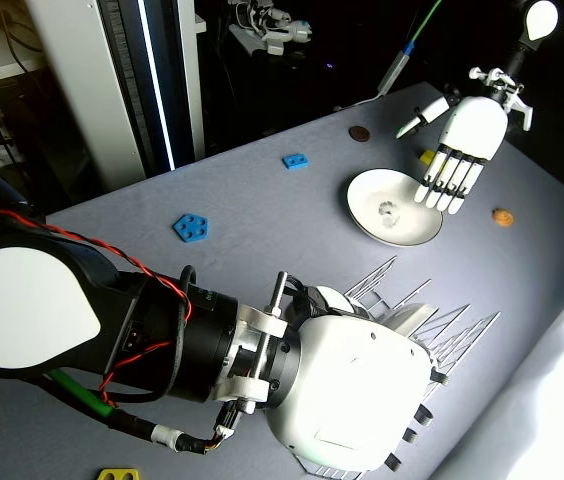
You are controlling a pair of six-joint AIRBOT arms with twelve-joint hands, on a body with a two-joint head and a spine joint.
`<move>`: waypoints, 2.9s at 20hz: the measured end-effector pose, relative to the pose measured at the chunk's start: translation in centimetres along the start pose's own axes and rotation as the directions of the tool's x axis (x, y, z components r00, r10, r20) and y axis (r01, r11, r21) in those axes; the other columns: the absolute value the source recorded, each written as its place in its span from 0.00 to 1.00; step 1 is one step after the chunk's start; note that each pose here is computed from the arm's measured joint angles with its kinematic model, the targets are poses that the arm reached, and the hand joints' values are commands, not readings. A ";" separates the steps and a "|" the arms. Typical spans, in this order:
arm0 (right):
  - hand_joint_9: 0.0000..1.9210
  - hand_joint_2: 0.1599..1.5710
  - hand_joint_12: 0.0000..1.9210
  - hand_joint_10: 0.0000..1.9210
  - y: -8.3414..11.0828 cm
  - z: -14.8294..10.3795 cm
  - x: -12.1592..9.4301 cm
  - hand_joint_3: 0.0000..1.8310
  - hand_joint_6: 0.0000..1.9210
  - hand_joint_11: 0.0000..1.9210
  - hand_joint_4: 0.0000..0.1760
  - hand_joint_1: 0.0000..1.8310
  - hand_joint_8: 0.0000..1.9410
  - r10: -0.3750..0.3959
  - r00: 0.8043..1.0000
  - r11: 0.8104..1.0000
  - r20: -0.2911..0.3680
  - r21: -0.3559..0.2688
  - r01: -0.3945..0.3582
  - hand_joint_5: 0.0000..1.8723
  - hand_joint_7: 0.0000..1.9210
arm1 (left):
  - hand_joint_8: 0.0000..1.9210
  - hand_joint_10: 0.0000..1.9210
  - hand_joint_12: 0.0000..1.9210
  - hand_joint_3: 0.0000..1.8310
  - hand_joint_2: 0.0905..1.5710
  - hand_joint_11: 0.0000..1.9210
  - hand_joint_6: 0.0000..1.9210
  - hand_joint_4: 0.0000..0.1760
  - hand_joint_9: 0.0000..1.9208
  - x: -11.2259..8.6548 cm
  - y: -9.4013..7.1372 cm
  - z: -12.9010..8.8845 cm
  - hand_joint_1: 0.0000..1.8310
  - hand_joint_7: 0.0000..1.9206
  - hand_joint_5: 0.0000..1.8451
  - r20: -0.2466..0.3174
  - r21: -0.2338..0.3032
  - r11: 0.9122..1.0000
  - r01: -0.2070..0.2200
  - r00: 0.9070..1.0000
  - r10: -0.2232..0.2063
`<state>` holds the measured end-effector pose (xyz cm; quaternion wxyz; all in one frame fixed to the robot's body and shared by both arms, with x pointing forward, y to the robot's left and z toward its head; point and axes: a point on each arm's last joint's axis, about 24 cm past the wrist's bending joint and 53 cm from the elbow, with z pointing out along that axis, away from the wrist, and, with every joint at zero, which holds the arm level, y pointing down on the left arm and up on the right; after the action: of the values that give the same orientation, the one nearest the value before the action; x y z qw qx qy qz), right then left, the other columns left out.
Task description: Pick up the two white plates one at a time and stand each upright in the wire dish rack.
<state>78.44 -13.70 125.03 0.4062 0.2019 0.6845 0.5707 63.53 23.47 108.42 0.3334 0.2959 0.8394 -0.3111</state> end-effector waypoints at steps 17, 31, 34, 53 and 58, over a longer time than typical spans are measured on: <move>0.65 0.69 0.59 0.09 -0.3 -0.3 -0.1 0.00 0.57 0.38 0.00 0.66 0.51 0.107 0.994 0.994 -0.002 0.003 -0.107 0.47 0.53 | 0.01 0.01 0.00 0.00 0.67 0.00 0.01 0.00 0.02 0.2 0.1 0.0 0.00 0.04 0.04 -0.004 -0.002 1.000 0.003 1.000 -0.003; 0.53 0.73 0.65 0.23 -0.7 -0.5 -0.7 0.00 0.66 0.33 0.07 0.64 0.60 0.123 0.992 0.992 0.023 0.008 -0.123 0.45 0.44 | 0.00 0.00 0.00 0.00 0.66 0.00 0.00 0.00 0.01 0.6 0.2 0.0 0.00 0.03 0.03 -0.010 -0.003 1.000 0.012 1.000 -0.012; 0.45 0.71 0.64 0.45 -0.7 -0.5 -0.7 0.00 0.63 0.32 0.00 0.67 0.56 0.123 0.992 0.992 0.024 0.008 -0.123 0.46 0.47 | 0.00 0.00 0.00 0.00 0.66 0.00 0.00 0.00 0.02 0.5 0.2 0.0 0.00 0.04 0.03 -0.010 -0.003 1.000 0.012 1.000 -0.012; 0.47 0.63 0.63 0.07 -0.1 -0.9 -1.9 0.00 0.01 0.21 0.00 0.52 0.00 0.128 0.990 0.992 0.050 -0.007 -0.128 0.40 0.49 | 0.00 0.00 0.00 0.00 0.67 0.00 0.00 0.00 0.00 1.7 0.4 0.0 0.00 0.02 0.02 -0.034 -0.006 1.000 0.027 0.999 -0.027; 0.45 0.63 0.64 0.06 0.2 -1.1 -2.5 0.00 0.00 0.18 0.00 0.51 0.00 0.124 0.990 0.992 0.062 -0.011 -0.124 0.39 0.48 | 0.00 0.00 0.00 0.00 0.67 0.00 0.00 0.00 0.01 3.2 0.7 0.3 0.00 0.03 0.03 -0.069 -0.017 0.999 0.041 0.997 -0.042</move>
<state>79.03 -16.20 126.06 0.3920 0.2605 0.6556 0.5905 62.21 24.61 105.62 0.2998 0.2865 0.8587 -0.3010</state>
